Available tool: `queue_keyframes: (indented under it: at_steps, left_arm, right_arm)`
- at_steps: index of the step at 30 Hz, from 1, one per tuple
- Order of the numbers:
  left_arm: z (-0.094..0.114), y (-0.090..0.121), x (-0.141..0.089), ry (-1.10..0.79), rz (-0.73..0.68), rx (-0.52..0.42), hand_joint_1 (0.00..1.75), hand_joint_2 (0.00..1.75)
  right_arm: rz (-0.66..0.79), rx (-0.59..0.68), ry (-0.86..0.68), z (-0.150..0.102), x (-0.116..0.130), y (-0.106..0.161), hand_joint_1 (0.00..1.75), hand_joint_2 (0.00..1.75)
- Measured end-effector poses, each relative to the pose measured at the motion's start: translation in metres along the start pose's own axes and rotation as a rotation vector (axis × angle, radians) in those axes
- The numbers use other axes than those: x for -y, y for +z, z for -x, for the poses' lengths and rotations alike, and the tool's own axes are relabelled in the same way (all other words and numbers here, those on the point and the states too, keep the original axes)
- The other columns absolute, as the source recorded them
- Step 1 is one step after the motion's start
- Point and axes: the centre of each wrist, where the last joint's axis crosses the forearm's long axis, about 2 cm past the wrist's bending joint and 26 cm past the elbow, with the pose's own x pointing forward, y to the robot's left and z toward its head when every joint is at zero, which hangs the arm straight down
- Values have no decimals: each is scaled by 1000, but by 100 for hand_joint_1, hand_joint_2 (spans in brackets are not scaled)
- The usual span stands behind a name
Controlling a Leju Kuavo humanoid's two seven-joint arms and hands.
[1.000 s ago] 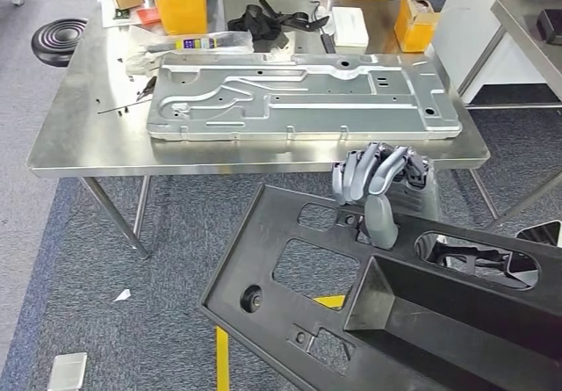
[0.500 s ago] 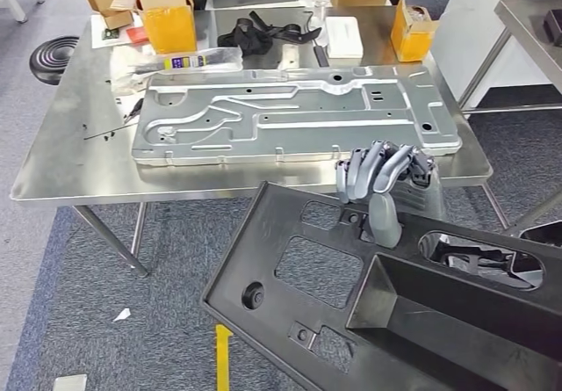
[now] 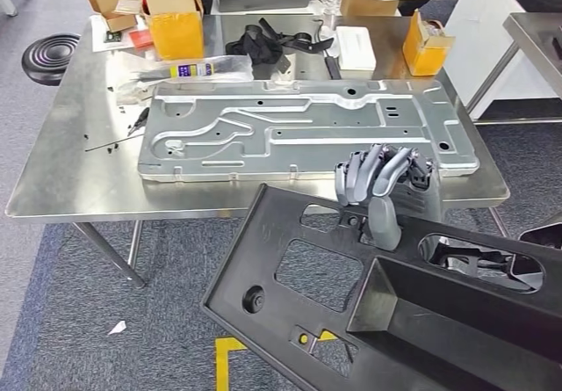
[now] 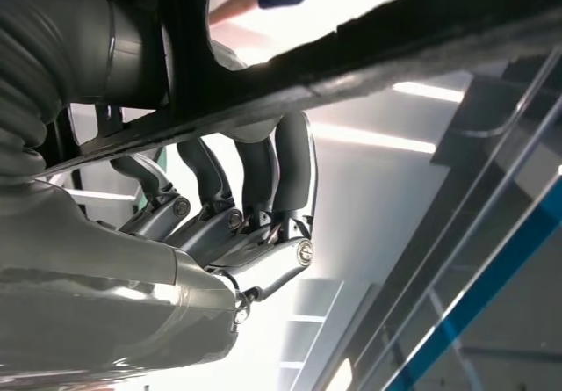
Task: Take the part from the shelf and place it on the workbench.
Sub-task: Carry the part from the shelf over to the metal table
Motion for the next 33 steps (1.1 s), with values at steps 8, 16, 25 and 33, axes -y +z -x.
queue_keyframes:
  at_steps: [8,16,25,33]
  left_arm:
    - [3,1,1,-1,3,-5,0,175]
    - [1,0,0,-1,0,2,0,175]
    - [1,0,-1,-2,-1,0,0,175]
    - [0,0,-1,-2,-2,2,0,175]
  right_arm:
    - [9,0,-21,0,0,0,175,175]
    - [7,-8,-1,1,-1,2,175,175]
    - [2,-1,2,-1,-1,1,175,175]
    - [-6,9,4,-3,0,0,175,175]
